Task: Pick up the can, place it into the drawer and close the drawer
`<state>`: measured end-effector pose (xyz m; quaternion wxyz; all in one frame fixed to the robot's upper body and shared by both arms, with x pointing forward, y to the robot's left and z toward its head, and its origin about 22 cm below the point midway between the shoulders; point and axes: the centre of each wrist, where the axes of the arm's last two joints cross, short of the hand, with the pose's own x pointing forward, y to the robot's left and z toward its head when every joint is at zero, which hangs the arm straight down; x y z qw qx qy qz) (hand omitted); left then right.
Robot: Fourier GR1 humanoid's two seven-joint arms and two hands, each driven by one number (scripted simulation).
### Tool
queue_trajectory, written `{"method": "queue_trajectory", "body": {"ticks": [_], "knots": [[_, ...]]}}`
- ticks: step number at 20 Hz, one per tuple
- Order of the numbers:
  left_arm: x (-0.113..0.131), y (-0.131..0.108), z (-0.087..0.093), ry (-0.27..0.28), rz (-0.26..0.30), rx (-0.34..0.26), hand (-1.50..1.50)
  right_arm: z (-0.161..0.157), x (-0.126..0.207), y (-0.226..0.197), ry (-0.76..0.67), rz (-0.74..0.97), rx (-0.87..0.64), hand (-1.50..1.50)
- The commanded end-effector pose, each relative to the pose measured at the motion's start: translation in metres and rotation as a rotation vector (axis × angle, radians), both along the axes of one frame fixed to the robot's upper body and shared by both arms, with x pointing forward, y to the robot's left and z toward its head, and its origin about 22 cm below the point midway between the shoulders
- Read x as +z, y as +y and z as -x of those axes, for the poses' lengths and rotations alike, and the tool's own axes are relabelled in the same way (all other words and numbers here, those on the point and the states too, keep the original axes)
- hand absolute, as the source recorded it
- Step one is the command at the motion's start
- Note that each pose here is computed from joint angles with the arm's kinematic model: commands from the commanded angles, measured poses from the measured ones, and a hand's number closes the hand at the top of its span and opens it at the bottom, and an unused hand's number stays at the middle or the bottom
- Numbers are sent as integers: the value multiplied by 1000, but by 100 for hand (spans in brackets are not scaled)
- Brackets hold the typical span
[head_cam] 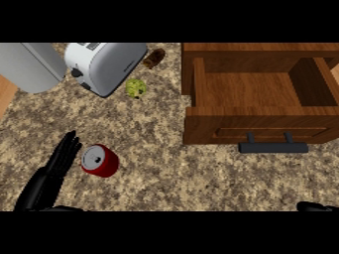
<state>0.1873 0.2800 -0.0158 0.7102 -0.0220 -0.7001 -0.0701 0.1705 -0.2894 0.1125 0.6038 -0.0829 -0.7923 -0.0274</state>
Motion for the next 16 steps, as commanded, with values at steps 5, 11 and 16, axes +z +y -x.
{"method": "queue_trajectory", "body": {"ticks": [5,11,16], "knots": [[-39,8,1,47,-14,28,-150,-4,13,-13,-13,-8,-6,-150],[-69,14,-27,59,-18,40,-150,25,23,-6,-10,-4,-4,-150],[-84,12,-36,92,7,43,-150,6,18,-17,-7,-1,-10,-150]]}}
